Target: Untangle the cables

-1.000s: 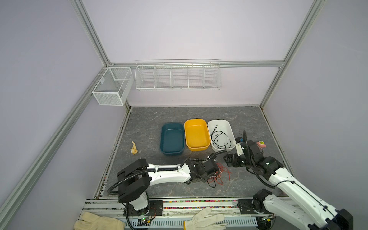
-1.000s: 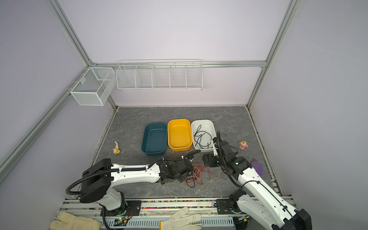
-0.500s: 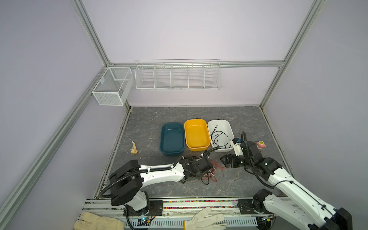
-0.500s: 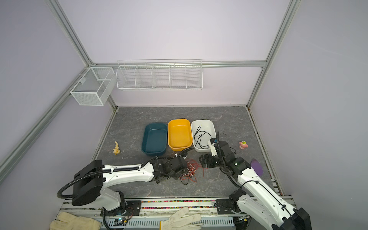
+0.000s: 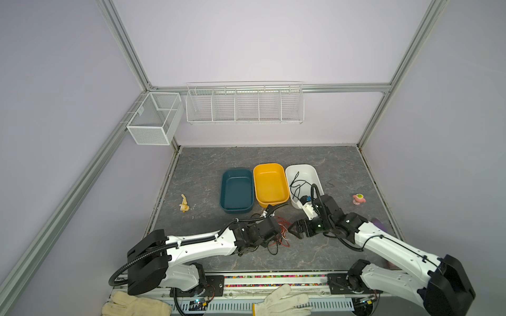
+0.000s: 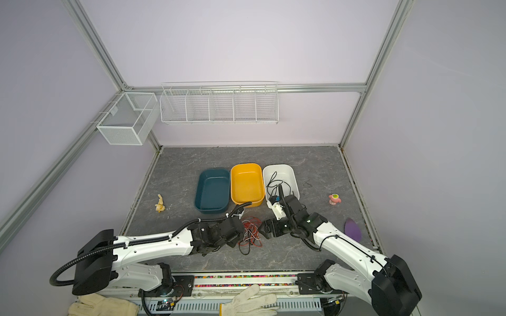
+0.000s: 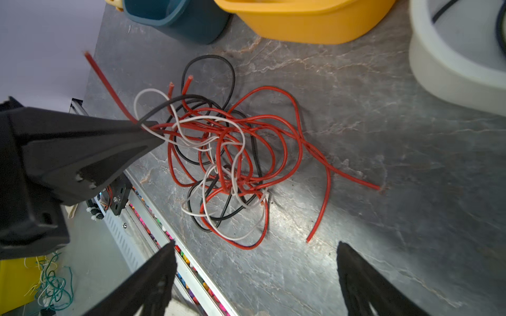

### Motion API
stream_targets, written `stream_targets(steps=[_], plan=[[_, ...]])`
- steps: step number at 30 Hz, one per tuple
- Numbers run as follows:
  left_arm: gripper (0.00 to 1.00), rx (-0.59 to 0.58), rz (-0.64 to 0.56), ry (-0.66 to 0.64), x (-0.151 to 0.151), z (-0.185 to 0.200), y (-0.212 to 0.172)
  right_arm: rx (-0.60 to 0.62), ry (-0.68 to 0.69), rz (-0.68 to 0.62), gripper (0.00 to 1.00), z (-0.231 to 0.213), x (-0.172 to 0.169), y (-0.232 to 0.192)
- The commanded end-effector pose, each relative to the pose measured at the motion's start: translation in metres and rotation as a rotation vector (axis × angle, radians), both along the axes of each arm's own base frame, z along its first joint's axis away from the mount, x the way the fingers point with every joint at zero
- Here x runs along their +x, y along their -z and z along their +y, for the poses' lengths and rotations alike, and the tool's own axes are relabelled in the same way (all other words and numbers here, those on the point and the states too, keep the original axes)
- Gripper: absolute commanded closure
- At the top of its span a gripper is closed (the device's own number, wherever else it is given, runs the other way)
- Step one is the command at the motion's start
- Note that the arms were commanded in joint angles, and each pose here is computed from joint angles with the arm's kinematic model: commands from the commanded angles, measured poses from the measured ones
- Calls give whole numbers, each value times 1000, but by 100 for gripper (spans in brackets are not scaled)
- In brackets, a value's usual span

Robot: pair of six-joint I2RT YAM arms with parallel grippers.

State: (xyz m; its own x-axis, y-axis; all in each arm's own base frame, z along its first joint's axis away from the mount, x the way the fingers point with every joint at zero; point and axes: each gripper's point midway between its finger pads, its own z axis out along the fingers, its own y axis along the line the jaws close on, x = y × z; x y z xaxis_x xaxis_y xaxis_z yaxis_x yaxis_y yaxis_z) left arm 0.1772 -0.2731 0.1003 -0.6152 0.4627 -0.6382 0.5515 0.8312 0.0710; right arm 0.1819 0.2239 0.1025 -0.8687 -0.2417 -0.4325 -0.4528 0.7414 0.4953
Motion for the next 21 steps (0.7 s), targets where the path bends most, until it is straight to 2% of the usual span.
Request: stream_targets(steps=[1,2,5,9,14,21], plan=[[100,-135,-2,-42,1,-6,-17,0,-33,-21,1,8,3,-2],[100,-161,-6,-41,0,-7,-19,-4,-33,-21,2,9,5,-1],[97,-207,-5,-47,-1,-6,-19,-6,-54,-26,19,16,8,-2],[94,-224,4,-58,-3,-4,-15,5,-97,-32,34,29,6,-4],[93,-232,22,-67,-6,-1,-13,0,-158,-57,39,48,0,-7],[93,-281,21,-66,-9,3,-12,-61,-151,-42,55,55,4,9]])
